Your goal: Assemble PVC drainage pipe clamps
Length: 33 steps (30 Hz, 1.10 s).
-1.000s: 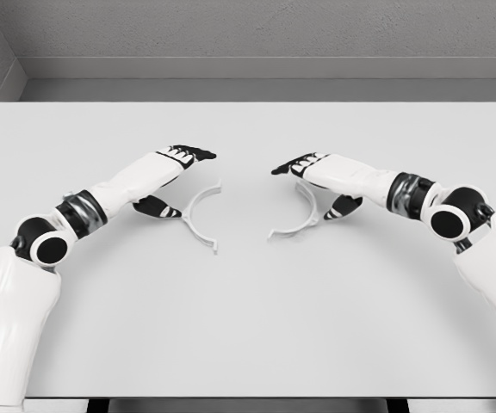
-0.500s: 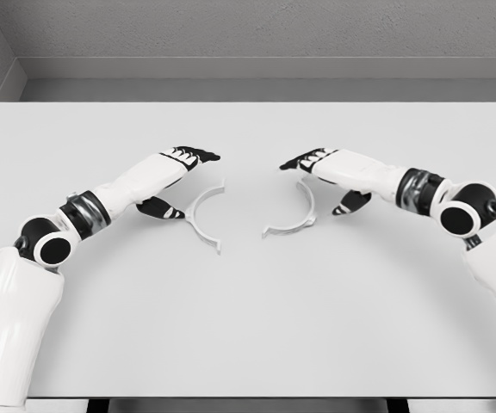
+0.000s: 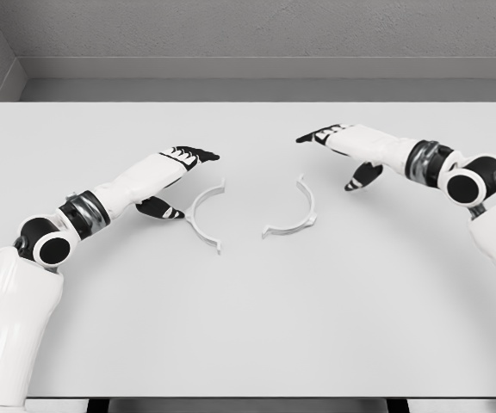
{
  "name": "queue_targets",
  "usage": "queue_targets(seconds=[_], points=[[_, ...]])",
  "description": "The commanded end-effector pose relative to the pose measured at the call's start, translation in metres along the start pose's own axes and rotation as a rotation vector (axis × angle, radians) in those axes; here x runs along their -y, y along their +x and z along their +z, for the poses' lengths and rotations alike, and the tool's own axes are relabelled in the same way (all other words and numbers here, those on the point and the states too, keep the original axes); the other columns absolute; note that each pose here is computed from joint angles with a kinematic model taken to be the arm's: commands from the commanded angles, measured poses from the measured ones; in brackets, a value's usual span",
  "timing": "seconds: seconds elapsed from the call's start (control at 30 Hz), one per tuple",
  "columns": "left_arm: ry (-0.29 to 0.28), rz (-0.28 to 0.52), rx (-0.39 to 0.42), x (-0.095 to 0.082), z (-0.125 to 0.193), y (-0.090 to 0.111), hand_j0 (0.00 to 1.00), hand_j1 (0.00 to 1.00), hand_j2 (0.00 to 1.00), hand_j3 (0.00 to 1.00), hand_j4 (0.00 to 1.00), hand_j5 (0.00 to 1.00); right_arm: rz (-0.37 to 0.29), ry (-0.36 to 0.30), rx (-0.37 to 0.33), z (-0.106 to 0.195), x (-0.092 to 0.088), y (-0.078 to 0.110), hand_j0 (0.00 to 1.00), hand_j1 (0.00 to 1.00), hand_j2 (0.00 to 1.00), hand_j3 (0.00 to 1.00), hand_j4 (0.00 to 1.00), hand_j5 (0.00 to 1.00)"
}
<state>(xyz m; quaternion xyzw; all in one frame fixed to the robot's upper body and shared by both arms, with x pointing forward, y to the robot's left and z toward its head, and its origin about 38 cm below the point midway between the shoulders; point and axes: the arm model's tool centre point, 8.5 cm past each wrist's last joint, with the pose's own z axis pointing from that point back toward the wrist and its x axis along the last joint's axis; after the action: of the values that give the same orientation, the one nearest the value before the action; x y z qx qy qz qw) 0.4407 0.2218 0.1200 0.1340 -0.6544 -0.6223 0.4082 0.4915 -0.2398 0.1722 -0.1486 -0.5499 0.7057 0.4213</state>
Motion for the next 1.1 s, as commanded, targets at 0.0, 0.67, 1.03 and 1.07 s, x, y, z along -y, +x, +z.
queue_targets(seconds=[0.0, 0.67, 1.03, 1.07], points=[[0.006, 0.008, -0.001, -0.001, 0.001, -0.001, 1.00, 1.00, 1.00, 1.00, 1.00, 1.00, -0.019, -0.004, 0.019, -0.009, -0.002, 0.007, 1.00, 1.00, 1.00, 1.00, 1.00, 1.00], [0.009, 0.000, -0.016, -0.006, 0.005, -0.007, 1.00, 1.00, 1.00, 1.00, 1.00, 1.00, -0.024, 0.001, 0.055, -0.030, 0.002, 0.022, 1.00, 1.00, 1.00, 1.00, 1.00, 1.00], [0.010, 0.003, -0.019, -0.008, 0.003, -0.010, 1.00, 1.00, 1.00, 1.00, 1.00, 1.00, -0.056, 0.033, 0.031, -0.037, -0.012, 0.014, 1.00, 1.00, 1.00, 1.00, 1.00, 1.00], [0.008, 0.002, -0.019, -0.008, 0.003, -0.010, 1.00, 1.00, 1.00, 1.00, 1.00, 1.00, -0.059, 0.035, 0.039, -0.041, -0.013, 0.018, 1.00, 1.00, 1.00, 1.00, 1.00, 1.00]])
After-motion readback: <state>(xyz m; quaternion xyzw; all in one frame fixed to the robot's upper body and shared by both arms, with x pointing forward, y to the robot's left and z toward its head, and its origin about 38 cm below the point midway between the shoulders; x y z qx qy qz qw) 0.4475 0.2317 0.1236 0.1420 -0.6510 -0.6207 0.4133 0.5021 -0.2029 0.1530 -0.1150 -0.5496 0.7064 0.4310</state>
